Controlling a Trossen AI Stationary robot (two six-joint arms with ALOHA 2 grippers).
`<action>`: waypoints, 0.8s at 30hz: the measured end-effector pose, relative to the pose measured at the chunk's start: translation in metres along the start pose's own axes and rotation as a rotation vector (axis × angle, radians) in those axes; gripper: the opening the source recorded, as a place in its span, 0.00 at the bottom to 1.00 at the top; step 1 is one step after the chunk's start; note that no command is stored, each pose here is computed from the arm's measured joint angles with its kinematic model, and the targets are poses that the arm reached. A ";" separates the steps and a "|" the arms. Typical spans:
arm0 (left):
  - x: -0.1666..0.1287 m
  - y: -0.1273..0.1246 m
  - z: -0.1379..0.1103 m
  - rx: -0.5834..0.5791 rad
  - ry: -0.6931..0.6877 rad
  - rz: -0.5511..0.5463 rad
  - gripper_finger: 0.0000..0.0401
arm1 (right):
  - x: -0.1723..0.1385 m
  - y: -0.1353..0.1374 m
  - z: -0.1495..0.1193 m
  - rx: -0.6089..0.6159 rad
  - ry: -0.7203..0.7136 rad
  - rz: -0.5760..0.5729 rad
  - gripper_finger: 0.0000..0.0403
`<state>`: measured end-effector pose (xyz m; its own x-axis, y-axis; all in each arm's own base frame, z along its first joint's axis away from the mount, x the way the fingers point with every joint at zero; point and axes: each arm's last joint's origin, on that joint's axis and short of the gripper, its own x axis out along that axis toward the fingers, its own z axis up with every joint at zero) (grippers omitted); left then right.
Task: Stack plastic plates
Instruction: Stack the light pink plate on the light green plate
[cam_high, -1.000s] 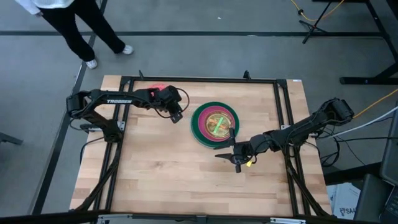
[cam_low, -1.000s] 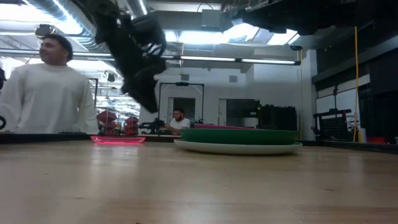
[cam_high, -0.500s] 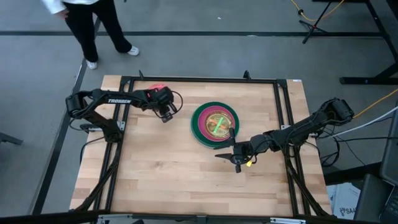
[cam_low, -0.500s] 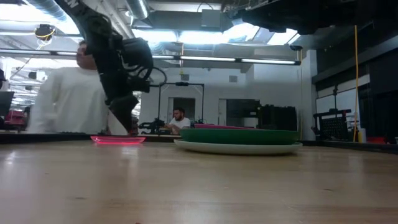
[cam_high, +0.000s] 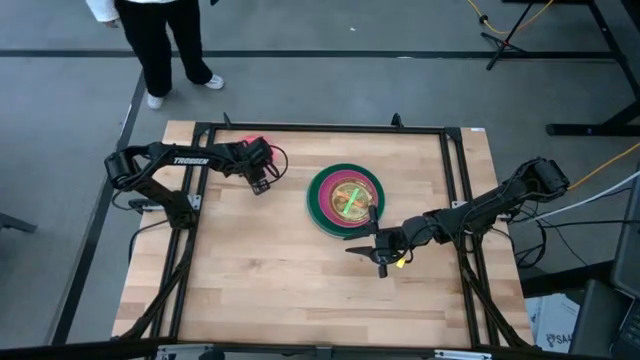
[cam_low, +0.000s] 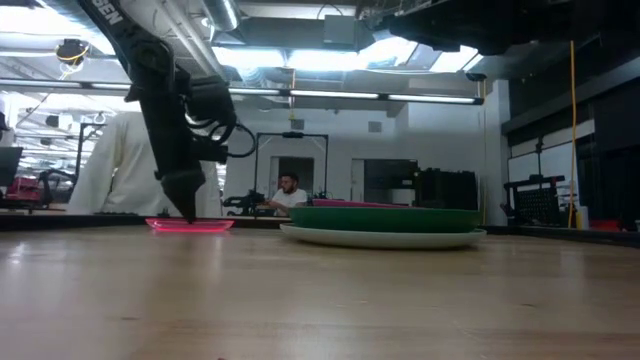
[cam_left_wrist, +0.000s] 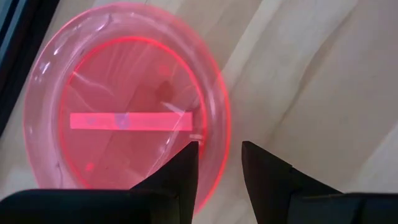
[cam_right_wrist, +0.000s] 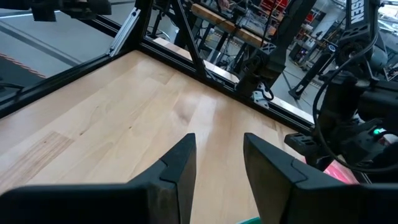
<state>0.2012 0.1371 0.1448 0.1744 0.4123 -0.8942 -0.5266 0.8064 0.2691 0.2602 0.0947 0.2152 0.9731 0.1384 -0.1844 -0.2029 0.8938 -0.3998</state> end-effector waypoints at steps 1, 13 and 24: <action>0.001 0.001 -0.001 0.003 0.005 0.008 0.29 | 0.000 0.000 0.000 0.000 -0.001 0.000 0.32; 0.007 0.008 -0.004 0.007 0.012 0.003 0.29 | 0.000 -0.001 0.001 -0.022 -0.014 -0.006 0.32; 0.021 0.007 -0.002 0.043 0.029 0.090 0.29 | 0.000 0.000 0.001 -0.023 -0.012 -0.005 0.32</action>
<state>0.1996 0.1507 0.1273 0.1031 0.4719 -0.8756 -0.5026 0.7843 0.3636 0.2605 0.0948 0.2164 0.9753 0.1389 -0.1717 -0.2001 0.8847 -0.4209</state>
